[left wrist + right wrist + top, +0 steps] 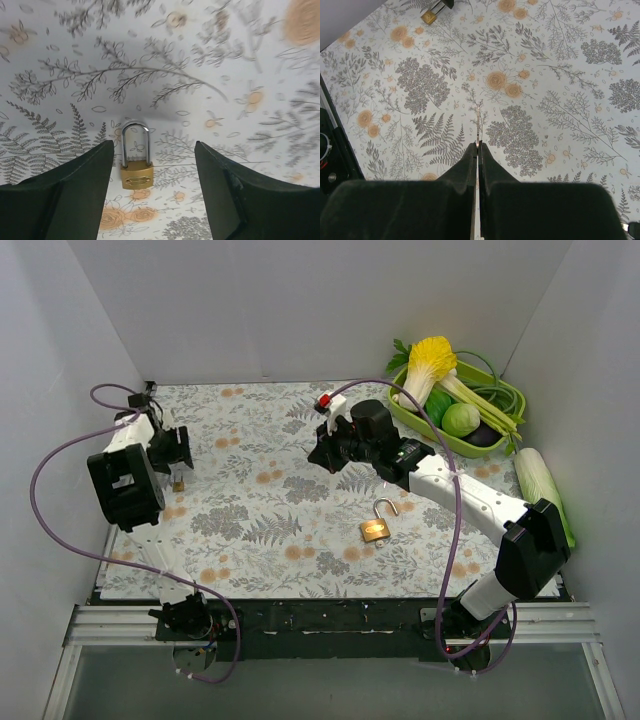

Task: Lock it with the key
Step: Place the lock at the center of the board, then place the key at the center of the board.

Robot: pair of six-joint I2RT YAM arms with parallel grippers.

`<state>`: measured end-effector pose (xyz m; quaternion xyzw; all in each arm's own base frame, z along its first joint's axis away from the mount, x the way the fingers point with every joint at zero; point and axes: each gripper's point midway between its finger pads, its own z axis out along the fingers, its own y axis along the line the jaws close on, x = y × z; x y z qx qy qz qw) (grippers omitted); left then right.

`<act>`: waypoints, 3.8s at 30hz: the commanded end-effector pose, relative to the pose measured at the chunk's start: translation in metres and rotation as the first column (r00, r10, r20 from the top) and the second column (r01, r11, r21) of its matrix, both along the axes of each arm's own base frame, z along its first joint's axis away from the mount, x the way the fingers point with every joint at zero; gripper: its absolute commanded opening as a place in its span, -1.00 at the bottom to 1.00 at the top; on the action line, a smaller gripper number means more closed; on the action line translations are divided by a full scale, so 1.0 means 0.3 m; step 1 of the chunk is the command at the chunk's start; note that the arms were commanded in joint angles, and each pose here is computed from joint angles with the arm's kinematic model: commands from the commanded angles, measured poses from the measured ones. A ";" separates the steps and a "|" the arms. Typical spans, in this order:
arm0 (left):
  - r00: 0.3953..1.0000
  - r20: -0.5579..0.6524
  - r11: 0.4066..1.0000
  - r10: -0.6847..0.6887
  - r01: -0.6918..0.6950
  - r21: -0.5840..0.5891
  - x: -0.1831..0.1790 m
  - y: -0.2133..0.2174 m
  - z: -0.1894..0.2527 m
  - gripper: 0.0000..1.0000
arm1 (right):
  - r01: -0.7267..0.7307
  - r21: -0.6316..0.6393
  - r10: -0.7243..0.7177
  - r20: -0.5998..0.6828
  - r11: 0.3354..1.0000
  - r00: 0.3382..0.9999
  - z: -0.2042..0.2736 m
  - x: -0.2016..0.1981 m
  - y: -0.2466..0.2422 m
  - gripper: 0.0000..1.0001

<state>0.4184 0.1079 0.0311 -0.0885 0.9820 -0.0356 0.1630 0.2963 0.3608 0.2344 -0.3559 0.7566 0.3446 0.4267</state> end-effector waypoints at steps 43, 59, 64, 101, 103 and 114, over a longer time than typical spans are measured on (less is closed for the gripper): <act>0.837 0.516 0.646 0.184 0.293 -0.705 -0.228 -1.008 0.875 -0.45 | 0.042 0.258 -0.064 0.077 0.965 0.995 0.220 0.059 0.225 -0.97; 0.822 0.555 0.784 0.127 0.260 -0.564 -0.171 -0.923 0.796 -1.00 | -0.011 0.186 0.003 0.042 0.983 0.999 0.164 0.045 0.168 0.35; 0.919 0.394 0.886 0.008 0.176 -0.428 -0.150 -0.751 0.574 -1.00 | -0.024 0.082 0.026 -0.025 0.996 0.999 0.051 0.057 -0.014 0.60; 0.982 -0.180 0.986 -0.057 0.084 0.146 -0.076 -0.062 -0.062 -0.83 | -0.031 0.005 0.031 -0.219 1.000 0.975 -0.186 0.007 -0.259 0.79; 0.983 -0.173 0.983 -0.057 0.085 0.161 -0.080 -0.055 -0.060 -0.74 | -0.032 0.013 0.034 -0.228 0.999 0.973 -0.187 0.004 -0.257 0.79; 0.992 -0.120 0.989 -0.048 0.064 0.134 -0.051 -0.074 -0.027 -0.16 | -0.031 0.022 0.035 -0.223 0.999 0.974 -0.178 0.002 -0.260 0.79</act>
